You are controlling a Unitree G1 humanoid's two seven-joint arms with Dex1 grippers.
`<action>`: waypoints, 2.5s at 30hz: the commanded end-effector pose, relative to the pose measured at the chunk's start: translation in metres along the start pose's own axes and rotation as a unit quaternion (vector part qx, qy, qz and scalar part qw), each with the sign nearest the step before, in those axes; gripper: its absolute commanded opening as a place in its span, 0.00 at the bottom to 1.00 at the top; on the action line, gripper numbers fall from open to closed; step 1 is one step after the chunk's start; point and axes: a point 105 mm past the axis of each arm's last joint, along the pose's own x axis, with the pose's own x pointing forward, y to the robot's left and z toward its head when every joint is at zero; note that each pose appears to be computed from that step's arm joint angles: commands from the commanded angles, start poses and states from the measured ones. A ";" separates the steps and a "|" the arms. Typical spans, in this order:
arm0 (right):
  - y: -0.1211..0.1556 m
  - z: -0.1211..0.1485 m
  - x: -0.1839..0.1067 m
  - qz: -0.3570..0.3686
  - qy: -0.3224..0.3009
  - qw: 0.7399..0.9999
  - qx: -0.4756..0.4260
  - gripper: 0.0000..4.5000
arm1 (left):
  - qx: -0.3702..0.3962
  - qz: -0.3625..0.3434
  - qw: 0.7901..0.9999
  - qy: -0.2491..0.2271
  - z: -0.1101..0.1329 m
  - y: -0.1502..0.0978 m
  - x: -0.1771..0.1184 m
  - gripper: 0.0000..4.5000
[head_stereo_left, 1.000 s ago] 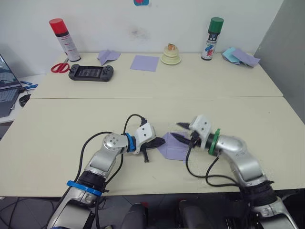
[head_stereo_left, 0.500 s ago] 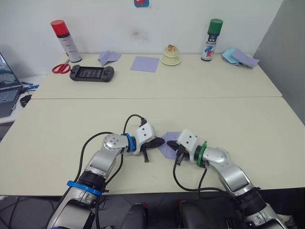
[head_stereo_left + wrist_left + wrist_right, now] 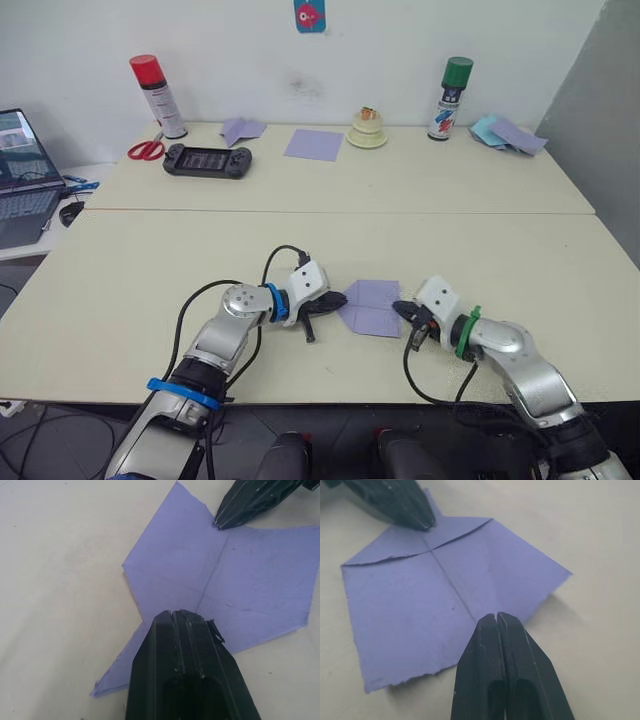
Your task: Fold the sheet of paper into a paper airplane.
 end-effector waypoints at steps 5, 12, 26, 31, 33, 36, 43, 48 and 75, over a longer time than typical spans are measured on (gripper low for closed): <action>0.002 0.052 -0.008 0.005 -0.131 0.991 -0.010 0.00 | -0.004 -0.007 1.000 -0.003 0.009 -0.004 0.012 0.00; 0.022 0.020 0.022 0.050 -0.056 0.997 -0.034 0.00 | -0.001 -0.031 0.999 -0.022 0.024 -0.011 0.024 0.00; 0.026 -0.012 0.026 0.060 0.028 0.998 -0.017 0.00 | -0.087 0.025 0.995 0.050 -0.039 0.002 -0.019 0.00; 0.031 0.000 0.028 0.071 -0.007 0.997 -0.013 0.00 | -0.109 0.004 0.991 0.072 -0.057 -0.015 -0.030 0.00; 0.029 0.012 0.029 0.073 -0.033 0.997 -0.013 0.00 | -0.109 0.002 0.992 0.068 -0.055 -0.019 -0.027 0.00; 0.020 0.029 0.024 0.065 -0.064 0.996 -0.013 0.00 | -0.105 0.001 0.992 0.063 -0.051 -0.020 -0.023 0.00; -0.004 0.055 -0.018 0.082 -0.089 0.993 0.008 0.44 | -0.094 -0.002 0.993 0.069 -0.052 -0.023 -0.021 0.00; -0.006 0.046 -0.021 0.112 -0.050 0.992 0.028 0.76 | -0.093 -0.006 0.993 0.068 -0.052 -0.026 -0.020 0.00; -0.007 0.093 0.011 0.199 -0.133 0.950 -0.200 0.01 | -0.021 -0.049 0.997 -0.061 0.078 -0.029 -0.098 0.00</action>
